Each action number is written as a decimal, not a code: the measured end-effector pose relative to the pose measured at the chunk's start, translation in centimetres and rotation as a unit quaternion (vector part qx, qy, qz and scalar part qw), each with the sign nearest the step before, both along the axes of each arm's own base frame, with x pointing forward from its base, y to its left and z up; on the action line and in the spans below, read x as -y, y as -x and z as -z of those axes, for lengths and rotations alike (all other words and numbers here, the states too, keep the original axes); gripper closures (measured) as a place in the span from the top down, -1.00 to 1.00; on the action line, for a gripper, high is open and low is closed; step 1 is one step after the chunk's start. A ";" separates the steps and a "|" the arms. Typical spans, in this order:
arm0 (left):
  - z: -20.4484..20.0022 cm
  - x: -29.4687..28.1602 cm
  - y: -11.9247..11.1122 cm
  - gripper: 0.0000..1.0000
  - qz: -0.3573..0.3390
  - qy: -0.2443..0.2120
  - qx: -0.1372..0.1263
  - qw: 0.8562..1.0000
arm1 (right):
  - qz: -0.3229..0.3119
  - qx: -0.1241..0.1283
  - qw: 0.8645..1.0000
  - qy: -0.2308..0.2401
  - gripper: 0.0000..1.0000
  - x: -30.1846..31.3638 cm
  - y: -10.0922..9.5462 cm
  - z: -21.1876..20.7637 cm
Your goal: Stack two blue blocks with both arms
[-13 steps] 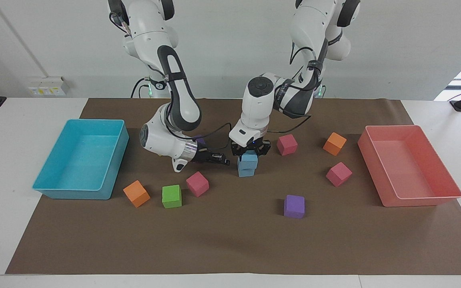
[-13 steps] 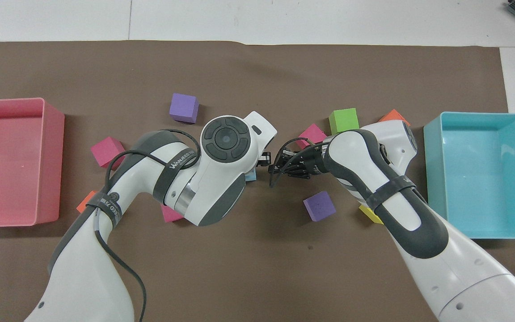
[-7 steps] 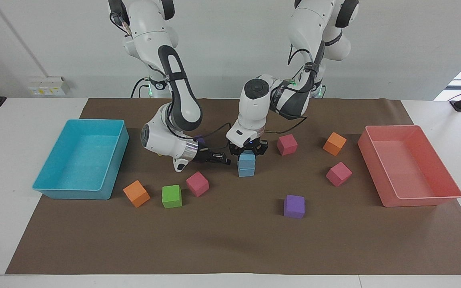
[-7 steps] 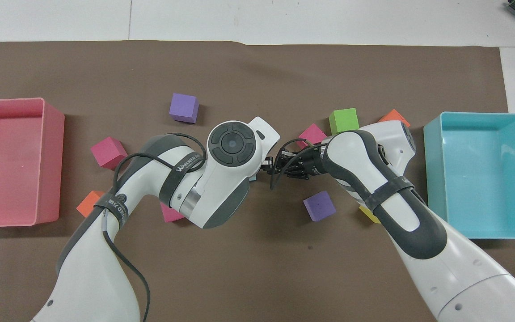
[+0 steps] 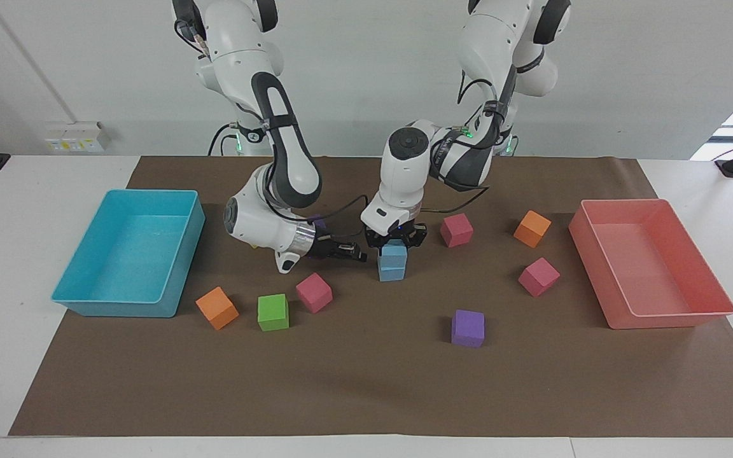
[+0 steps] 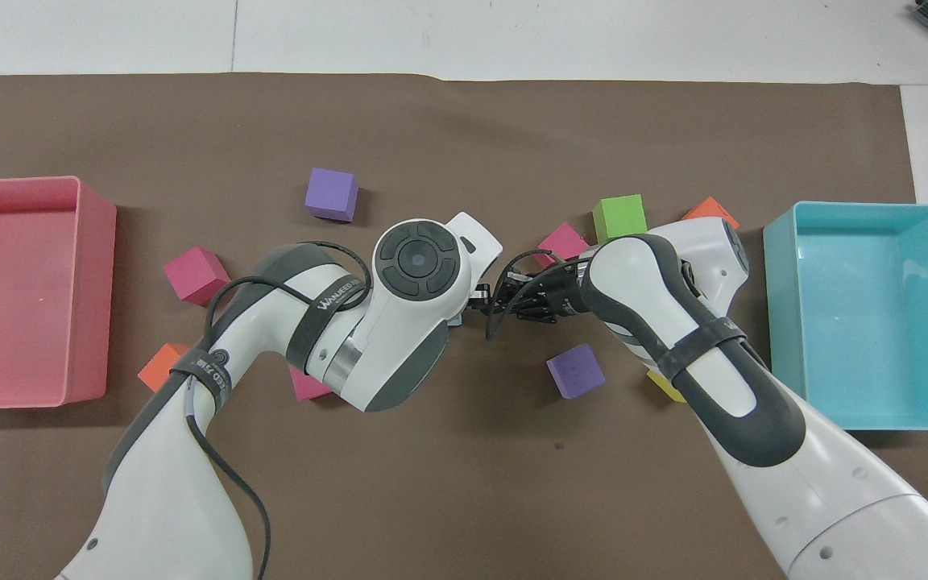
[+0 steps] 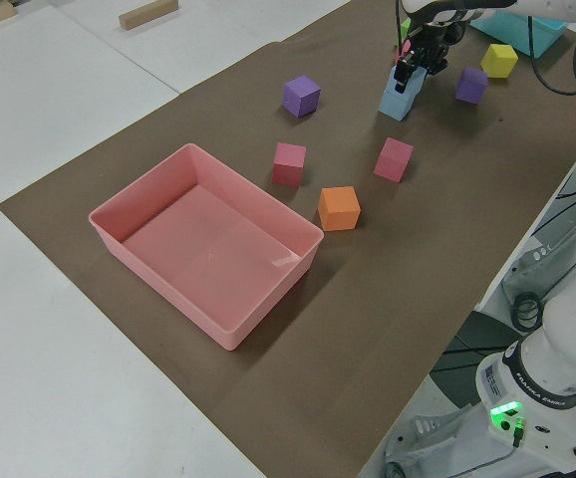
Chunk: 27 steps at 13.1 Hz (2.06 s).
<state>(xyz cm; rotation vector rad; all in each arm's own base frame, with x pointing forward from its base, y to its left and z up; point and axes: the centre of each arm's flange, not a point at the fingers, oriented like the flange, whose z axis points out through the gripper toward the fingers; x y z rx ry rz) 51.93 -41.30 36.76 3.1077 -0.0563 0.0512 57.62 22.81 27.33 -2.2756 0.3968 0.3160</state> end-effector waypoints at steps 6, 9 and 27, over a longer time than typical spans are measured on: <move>-0.1 0.1 -0.1 0.19 -0.001 0.004 0.005 1.000 | 0.000 0.000 1.000 0.000 -0.98 0.0 0.0 0.0; -0.1 0.1 -0.2 0.26 -0.001 0.006 0.008 1.000 | 0.000 0.000 1.000 0.000 -0.98 0.0 0.0 0.0; -6.4 -4.9 -2.1 1.00 -0.018 0.008 0.024 1.000 | -0.008 0.009 1.000 -0.001 -0.98 0.0 0.0 0.0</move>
